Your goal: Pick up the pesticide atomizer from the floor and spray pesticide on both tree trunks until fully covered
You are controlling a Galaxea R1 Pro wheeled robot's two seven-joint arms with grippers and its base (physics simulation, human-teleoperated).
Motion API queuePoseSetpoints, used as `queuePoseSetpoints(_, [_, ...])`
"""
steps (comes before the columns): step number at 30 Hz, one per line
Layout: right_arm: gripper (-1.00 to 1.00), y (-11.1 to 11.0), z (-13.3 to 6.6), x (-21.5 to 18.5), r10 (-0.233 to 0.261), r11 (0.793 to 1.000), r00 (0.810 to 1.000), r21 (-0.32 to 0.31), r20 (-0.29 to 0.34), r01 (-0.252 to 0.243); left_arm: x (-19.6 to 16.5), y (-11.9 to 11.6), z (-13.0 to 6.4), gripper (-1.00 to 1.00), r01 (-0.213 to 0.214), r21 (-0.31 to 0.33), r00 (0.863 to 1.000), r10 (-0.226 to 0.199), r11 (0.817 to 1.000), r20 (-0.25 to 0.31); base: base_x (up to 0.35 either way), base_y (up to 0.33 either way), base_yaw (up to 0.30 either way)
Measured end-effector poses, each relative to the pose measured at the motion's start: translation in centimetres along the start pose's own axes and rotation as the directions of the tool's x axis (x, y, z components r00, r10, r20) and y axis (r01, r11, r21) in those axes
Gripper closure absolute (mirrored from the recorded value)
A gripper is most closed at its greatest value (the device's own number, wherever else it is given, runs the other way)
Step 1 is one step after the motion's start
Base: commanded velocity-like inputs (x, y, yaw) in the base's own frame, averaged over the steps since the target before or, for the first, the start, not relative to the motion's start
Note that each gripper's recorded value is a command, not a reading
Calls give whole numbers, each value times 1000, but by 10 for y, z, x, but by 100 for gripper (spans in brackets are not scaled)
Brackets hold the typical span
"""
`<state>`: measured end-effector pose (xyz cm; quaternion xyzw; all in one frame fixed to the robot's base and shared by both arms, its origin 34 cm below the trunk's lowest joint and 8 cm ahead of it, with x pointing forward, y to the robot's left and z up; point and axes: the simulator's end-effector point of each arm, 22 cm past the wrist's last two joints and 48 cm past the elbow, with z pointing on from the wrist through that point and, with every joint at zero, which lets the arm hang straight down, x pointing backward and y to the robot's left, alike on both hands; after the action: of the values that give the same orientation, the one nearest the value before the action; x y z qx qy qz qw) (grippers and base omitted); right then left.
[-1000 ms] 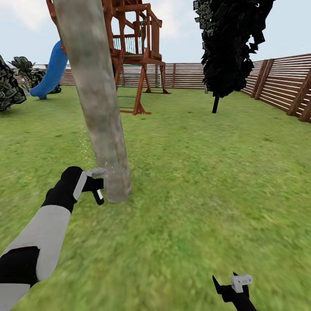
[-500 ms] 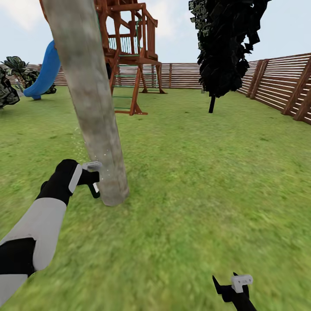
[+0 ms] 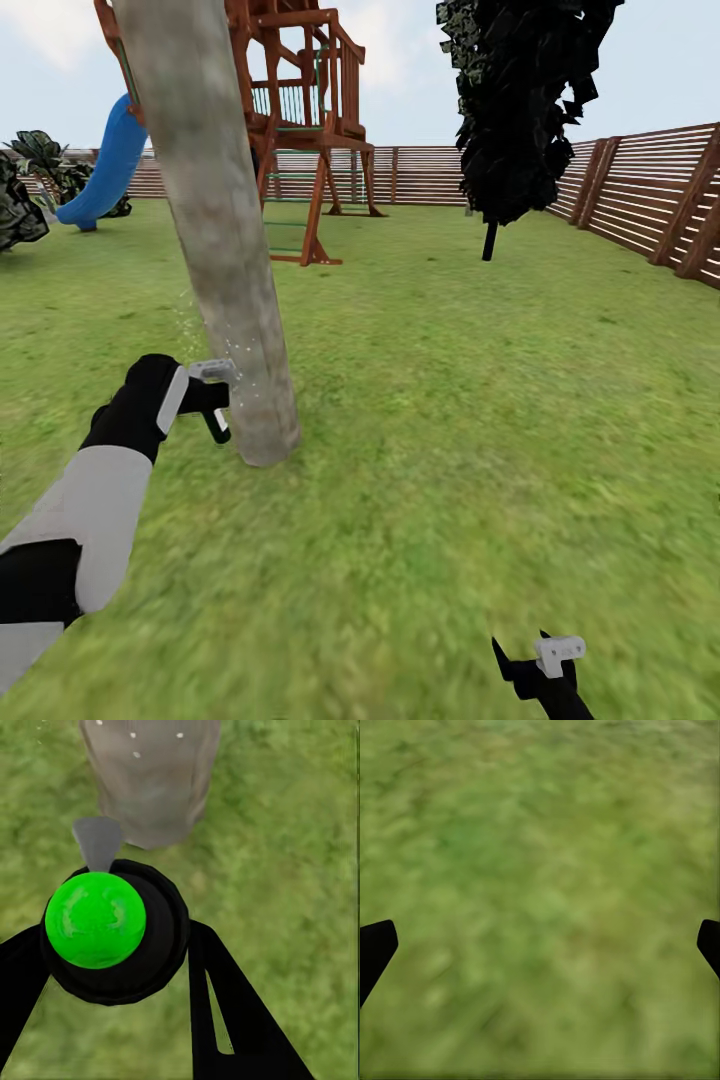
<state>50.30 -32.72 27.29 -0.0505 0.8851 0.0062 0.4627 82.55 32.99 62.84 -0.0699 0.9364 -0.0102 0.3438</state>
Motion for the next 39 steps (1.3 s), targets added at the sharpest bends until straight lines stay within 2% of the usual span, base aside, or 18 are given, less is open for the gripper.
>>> queuePoseSetpoints(4, [-100, 0, 0, 0, 0, 1000, 1000, 0, 0, 0, -46, -17, -22, 100, 1, 30, 998, -3, 1000, 66, -1, 0, 0])
queuePoseSetpoints(7, [-100, 0, 0, 0, 0, 1000, 1000, 0, 0, 0, -54, -7, -26, 100, 3, 12, 997, -4, 1000, 75, 0, 0, 0])
queuePoseSetpoints(9, [-100, 0, 0, 0, 0, 1000, 1000, 0, 0, 0, -56, 4, -28, 100, 8, -3, 997, -7, 1000, 78, 0, 0, 0])
queuePoseSetpoints(11, [-100, 0, 0, 0, 0, 1000, 1000, 0, 0, 0, -56, 3, -28, 100, 9, 0, 997, -9, 1000, 77, 0, 0, 0])
queuePoseSetpoints(13, [-100, 0, 0, 0, 0, 1000, 1000, 0, 0, 0, -54, -8, -26, 100, 5, 18, 997, -7, 1000, 73, 0, 0, 0])
queuePoseSetpoints(15, [-100, 0, 0, 0, 0, 1000, 1000, 0, 0, 0, -52, -15, -25, 100, -15, 18, 997, 14, 1000, 70, 0, 0, 0])
queuePoseSetpoints(17, [-100, 0, 0, 0, 0, 1000, 1000, 0, 0, 0, -48, -17, -23, 100, -26, 13, 998, 25, 1000, 64, 0, 0, 0])
queuePoseSetpoints(20, [-100, 0, 0, 0, 0, 1000, 1000, -1, -1, 0, -39, 8, -17, 100, -22, -25, 999, 23, 999, 39, 0, 0, 0])
queuePoseSetpoints(23, [-100, 10, -3, 12, 17, 1000, 1000, -16, -26, -18, -17, 32, -6, 100, -10, -54, 1000, 10, 998, -13, 0, 0, 0])
queuePoseSetpoints(26, [-100, 11, -4, 14, 22, 1000, 999, -18, -32, -23, 29, 31, 15, 100, -16, -51, 997, 12, 999, -78, 0, 0, 0])
queuePoseSetpoints(31, [-100, 12, -4, 14, 22, 1000, 999, -18, -32, -23, 92, 37, 37, 100, -35, -64, 987, 25, 997, -157, 44, -123, 0])
queuePoseSetpoints(33, [-100, 12, -4, 14, 23, 1000, 999, -18, -32, -23, 117, 40, 46, 100, -37, -67, 984, 25, 997, -177, 116, -247, 0])
queuePoseSetpoints(36, [-100, 11, -4, 14, 22, 1000, 999, -18, -32, -23, 140, 34, 60, 100, -42, -58, 988, 32, 997, -151, 156, -249, 0])
queuePoseSetpoints(39, [-100, 11, -4, 14, 22, 1000, 999, -18, -32, -23, 172, 36, 69, 100, -52, -63, 984, 40, 997, -172, 194, -230, 0])
